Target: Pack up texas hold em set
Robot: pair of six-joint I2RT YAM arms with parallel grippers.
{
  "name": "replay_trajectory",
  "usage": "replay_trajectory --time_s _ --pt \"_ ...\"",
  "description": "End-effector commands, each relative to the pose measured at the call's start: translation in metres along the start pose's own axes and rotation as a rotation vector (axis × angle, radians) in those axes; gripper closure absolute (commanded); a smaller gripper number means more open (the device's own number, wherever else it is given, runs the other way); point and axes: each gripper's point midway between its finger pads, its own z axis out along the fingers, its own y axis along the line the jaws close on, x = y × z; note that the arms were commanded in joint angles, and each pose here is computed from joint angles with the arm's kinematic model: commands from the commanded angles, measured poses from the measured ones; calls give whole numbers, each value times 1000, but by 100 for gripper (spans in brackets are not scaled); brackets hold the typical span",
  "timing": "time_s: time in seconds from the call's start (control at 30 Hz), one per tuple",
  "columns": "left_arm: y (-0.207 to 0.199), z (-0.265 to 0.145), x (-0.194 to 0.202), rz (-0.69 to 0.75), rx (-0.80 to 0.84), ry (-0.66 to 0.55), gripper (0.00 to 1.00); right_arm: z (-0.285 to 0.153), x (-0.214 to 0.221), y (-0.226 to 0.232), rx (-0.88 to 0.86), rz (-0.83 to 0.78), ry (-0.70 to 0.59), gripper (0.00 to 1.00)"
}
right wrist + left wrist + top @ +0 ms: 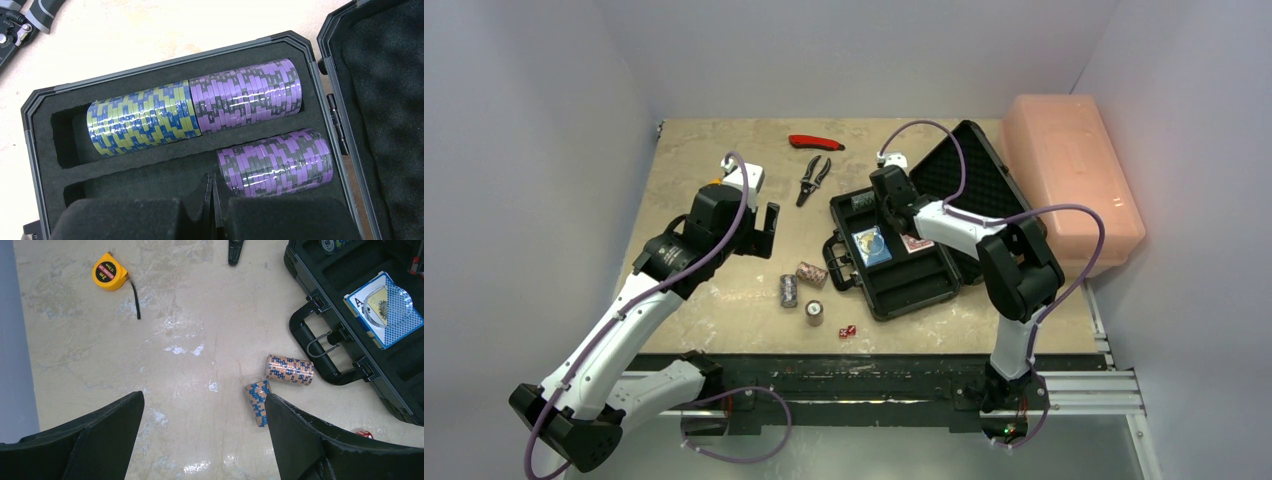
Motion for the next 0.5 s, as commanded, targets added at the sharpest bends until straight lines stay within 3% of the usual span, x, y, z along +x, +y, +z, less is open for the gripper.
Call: replay_trajectory --time_s 0.0,0.47 --pt "1 -5 -11 -5 9 -39 9 -12 -27 -20 64 -8 -54 96" --pt "0 -4 -11 -4 12 -37 9 -76 -49 -5 -158 73 -173 56"
